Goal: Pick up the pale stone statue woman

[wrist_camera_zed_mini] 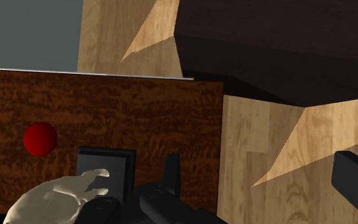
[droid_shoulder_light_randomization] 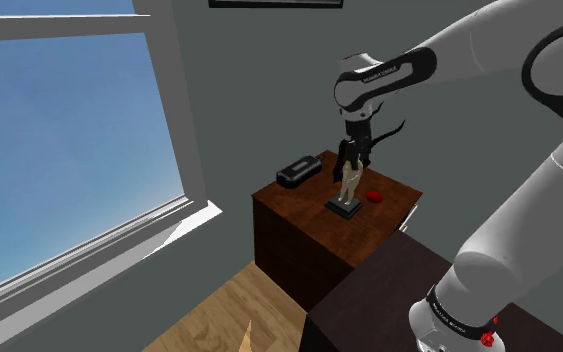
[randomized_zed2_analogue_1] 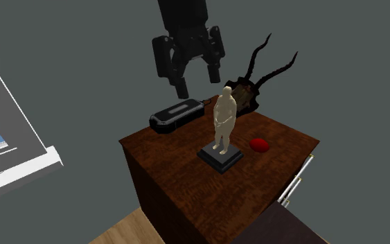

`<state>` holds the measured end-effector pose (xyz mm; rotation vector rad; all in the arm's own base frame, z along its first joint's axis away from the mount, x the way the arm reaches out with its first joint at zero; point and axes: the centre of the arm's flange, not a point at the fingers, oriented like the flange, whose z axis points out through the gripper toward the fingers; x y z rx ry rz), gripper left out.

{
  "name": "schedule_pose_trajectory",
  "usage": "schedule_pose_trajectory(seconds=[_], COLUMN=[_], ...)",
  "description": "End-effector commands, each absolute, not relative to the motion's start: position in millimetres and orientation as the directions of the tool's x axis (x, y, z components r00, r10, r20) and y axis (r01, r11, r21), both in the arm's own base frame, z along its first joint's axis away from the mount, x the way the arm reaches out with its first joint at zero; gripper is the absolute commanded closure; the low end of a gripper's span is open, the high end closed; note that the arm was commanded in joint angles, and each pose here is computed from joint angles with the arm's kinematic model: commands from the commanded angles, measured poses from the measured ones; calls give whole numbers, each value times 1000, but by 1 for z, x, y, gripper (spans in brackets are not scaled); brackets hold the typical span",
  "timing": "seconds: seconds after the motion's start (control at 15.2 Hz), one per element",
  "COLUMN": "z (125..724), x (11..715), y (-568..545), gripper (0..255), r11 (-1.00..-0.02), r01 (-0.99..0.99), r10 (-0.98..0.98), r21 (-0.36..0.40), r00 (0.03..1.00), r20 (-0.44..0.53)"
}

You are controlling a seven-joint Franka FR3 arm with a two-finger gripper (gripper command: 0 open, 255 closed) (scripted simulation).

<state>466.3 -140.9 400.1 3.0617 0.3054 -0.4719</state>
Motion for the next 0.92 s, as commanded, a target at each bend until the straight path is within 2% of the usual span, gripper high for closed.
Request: schedule_pose_trajectory(seconds=[0.0, 0.86], z=[384, 298], x=[486, 592], y=[-157, -263], gripper=[0, 0], r11=[-980, -977], r01=[199, 207], r10=[187, 176], r21=[5, 45], r00=[932, 914], r20=[-310, -365])
